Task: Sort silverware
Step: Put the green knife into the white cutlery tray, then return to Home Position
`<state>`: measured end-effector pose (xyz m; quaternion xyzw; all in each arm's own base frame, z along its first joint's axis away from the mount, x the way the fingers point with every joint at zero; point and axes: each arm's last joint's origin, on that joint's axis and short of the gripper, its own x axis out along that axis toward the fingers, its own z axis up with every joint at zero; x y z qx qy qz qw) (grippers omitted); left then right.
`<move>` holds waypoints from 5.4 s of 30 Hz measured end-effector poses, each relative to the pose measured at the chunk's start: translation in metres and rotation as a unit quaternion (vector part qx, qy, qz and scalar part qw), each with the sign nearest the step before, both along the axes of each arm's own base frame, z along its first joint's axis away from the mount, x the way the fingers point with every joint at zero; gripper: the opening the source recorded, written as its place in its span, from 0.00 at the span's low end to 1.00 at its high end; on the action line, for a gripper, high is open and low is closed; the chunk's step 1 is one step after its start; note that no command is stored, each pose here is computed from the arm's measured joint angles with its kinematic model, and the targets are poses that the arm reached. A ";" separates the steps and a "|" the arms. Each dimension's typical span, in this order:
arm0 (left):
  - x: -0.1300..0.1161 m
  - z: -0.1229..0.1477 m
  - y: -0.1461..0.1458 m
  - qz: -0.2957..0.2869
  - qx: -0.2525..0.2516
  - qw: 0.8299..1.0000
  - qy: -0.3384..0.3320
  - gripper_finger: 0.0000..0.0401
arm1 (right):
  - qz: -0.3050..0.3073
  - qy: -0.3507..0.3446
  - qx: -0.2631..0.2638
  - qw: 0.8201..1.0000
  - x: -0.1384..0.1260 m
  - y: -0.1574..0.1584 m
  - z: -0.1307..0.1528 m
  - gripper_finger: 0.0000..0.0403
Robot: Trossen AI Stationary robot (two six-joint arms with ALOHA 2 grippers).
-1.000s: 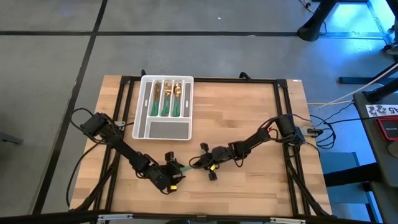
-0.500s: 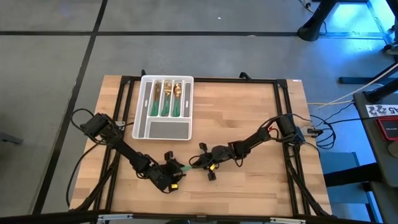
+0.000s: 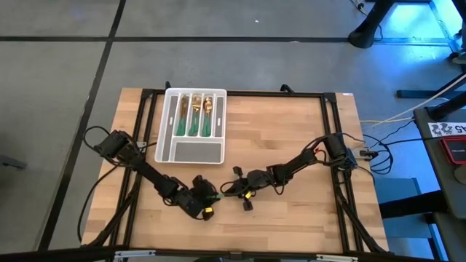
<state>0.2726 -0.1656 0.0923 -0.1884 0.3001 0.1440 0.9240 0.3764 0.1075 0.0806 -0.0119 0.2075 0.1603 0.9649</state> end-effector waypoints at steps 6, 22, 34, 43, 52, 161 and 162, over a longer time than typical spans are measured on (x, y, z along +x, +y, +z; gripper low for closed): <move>0.005 0.001 0.002 -0.021 -0.033 0.999 0.002 0.14 | 0.005 0.003 -0.003 1.000 0.000 0.001 -0.001 0.08; 0.000 0.001 -0.004 -0.028 -0.008 1.000 -0.001 0.14 | -0.009 0.001 -0.070 0.998 -0.014 -0.003 0.067 0.44; -0.009 0.069 -0.018 0.058 0.116 0.990 -0.053 0.14 | -0.242 0.038 -0.256 0.935 -0.112 -0.009 0.178 0.38; -0.057 0.166 0.068 0.273 0.143 0.948 0.081 0.14 | -0.307 0.048 -0.253 0.916 -0.145 -0.003 0.186 0.36; -0.076 0.154 0.171 0.399 0.062 0.883 0.238 0.14 | -0.329 0.057 -0.253 0.908 -0.143 0.000 0.177 0.36; -0.163 0.069 0.156 -0.096 0.224 0.937 -0.250 0.01 | -0.210 -0.166 0.049 0.962 -0.272 -0.121 0.080 0.03; -0.163 0.070 0.156 -0.092 0.224 0.937 -0.250 0.01 | -0.223 -0.157 0.045 0.961 -0.272 -0.121 0.078 0.03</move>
